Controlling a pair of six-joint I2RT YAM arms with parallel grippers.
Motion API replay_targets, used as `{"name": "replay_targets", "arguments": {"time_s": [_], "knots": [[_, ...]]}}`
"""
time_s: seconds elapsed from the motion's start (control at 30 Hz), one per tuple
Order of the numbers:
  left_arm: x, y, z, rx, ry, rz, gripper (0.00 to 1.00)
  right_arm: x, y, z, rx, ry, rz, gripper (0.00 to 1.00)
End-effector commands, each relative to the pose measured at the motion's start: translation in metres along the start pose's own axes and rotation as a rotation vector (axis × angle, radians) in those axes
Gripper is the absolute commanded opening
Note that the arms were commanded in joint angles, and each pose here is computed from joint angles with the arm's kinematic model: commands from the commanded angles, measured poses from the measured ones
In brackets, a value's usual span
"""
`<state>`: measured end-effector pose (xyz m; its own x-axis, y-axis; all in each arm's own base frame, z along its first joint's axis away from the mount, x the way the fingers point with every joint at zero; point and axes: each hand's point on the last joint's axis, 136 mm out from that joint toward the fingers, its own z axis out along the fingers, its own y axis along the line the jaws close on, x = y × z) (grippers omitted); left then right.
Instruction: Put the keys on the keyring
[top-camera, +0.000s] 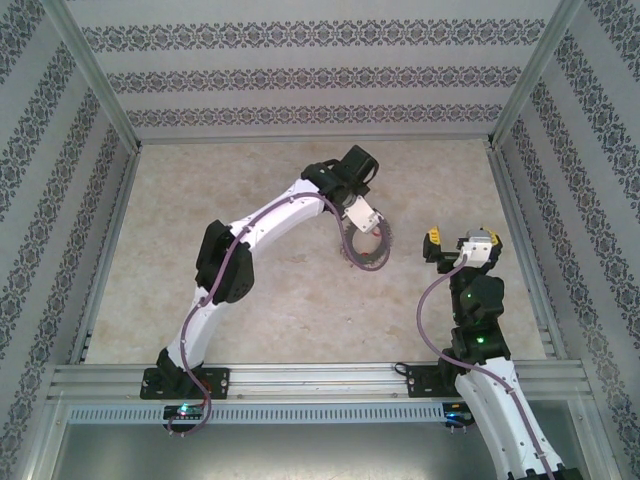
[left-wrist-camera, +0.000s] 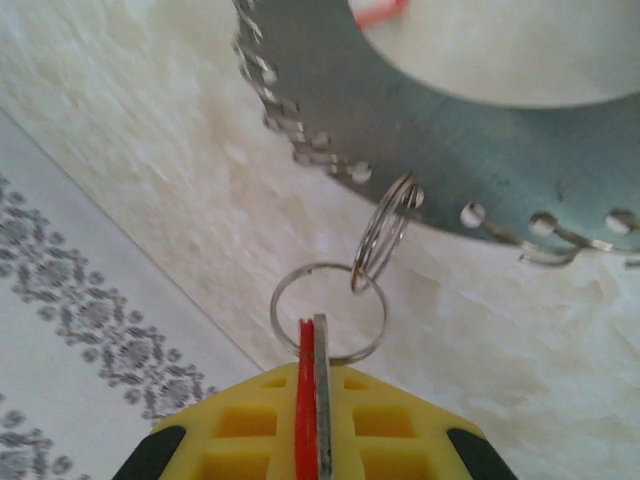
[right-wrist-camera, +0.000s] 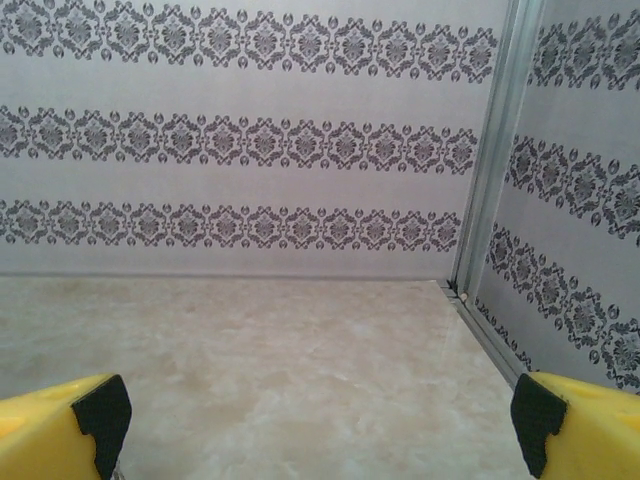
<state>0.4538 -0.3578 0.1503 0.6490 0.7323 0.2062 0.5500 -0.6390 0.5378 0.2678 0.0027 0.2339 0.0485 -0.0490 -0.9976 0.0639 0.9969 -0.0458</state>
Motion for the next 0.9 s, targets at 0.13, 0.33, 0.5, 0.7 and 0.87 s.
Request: {"name": "replay_targets", "arguments": {"time_s": [0.13,0.33,0.5,0.7,0.87], "knots": [[0.031,-0.048,0.038,0.159,0.003,-0.129,0.0,0.009,0.01,-0.001,-0.063,0.034,-0.001,0.98],[0.055,-0.094,0.067,0.272,0.026,-0.254,0.0,0.016,0.016,-0.003,-0.093,0.058,-0.003,0.98],[0.069,-0.127,0.088,0.328,0.038,-0.341,0.01,0.021,0.017,-0.003,-0.098,0.069,0.005,0.98],[0.074,-0.143,0.098,0.352,0.037,-0.457,0.18,0.021,0.017,-0.003,-0.102,0.071,0.006,0.98],[0.083,-0.139,0.091,0.332,0.044,-0.551,0.99,0.018,0.021,-0.003,-0.125,0.069,-0.004,0.98]]}}
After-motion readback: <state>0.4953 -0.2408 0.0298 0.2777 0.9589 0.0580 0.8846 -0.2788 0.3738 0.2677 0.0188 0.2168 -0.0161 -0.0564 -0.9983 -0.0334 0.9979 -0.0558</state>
